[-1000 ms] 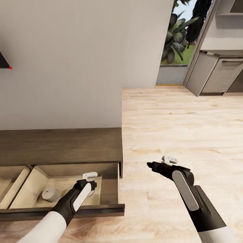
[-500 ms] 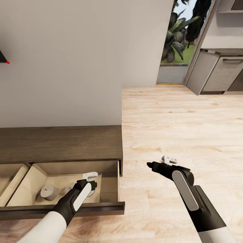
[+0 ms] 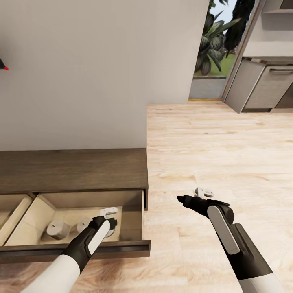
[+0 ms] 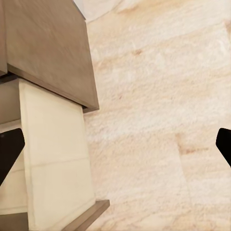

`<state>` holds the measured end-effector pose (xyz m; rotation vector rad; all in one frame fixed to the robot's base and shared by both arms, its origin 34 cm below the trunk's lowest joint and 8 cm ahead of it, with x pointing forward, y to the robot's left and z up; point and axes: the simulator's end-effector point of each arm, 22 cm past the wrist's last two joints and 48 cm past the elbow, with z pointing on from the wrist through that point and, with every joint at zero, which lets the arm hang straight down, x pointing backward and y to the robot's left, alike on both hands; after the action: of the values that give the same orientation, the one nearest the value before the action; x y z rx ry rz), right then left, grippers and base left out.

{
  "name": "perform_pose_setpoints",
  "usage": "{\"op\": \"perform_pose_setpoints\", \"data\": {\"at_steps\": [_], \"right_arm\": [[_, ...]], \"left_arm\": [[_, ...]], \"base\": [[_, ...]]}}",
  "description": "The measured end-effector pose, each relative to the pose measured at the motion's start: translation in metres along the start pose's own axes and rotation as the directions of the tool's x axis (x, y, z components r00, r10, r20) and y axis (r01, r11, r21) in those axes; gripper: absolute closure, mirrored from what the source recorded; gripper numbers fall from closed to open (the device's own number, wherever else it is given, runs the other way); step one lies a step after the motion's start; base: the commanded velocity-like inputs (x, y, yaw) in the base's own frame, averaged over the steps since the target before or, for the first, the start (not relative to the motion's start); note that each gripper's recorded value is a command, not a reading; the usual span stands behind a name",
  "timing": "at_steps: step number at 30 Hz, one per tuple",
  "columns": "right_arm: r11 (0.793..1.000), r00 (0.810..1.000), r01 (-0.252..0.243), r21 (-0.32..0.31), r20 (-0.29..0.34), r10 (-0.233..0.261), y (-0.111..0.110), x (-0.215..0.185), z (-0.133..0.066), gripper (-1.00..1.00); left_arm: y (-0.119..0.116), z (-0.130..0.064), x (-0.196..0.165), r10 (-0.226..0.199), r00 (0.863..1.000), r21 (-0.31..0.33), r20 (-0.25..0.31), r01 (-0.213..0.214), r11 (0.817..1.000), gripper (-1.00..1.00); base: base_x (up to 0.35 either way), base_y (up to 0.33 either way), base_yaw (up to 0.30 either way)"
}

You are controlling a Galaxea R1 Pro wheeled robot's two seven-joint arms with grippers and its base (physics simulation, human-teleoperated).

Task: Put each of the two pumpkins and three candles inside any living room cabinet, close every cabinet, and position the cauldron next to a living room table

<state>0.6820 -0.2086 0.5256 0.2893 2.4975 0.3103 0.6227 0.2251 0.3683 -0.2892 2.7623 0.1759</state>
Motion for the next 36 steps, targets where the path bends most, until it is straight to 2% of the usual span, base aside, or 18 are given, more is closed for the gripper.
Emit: {"op": "perform_pose_setpoints", "data": {"at_steps": [9,28,36], "right_arm": [[1.000,1.000,0.000,0.000,-0.001,0.000,-0.0002,0.0003,0.0002,-1.00],[1.000,1.000,0.000,-0.001,0.002,0.000,0.0004,-0.0006,-0.0006,-1.00],[1.000,1.000,-0.001,0.000,0.000,0.001,-0.0009,0.0014,0.0014,-1.00]], "left_arm": [[-0.0012,-0.0008,-0.0016,-0.002,1.000,0.003,0.004,0.002,1.000,1.00],[0.0003,-0.0007,-0.0013,-0.001,1.000,0.002,0.001,0.001,1.000,1.00],[-0.0011,0.0011,0.0003,-0.003,1.000,0.005,-0.001,0.003,1.000,1.00]], "base": [[0.004,0.000,0.000],[0.126,-0.035,0.000],[0.021,-0.007,0.000]]}}
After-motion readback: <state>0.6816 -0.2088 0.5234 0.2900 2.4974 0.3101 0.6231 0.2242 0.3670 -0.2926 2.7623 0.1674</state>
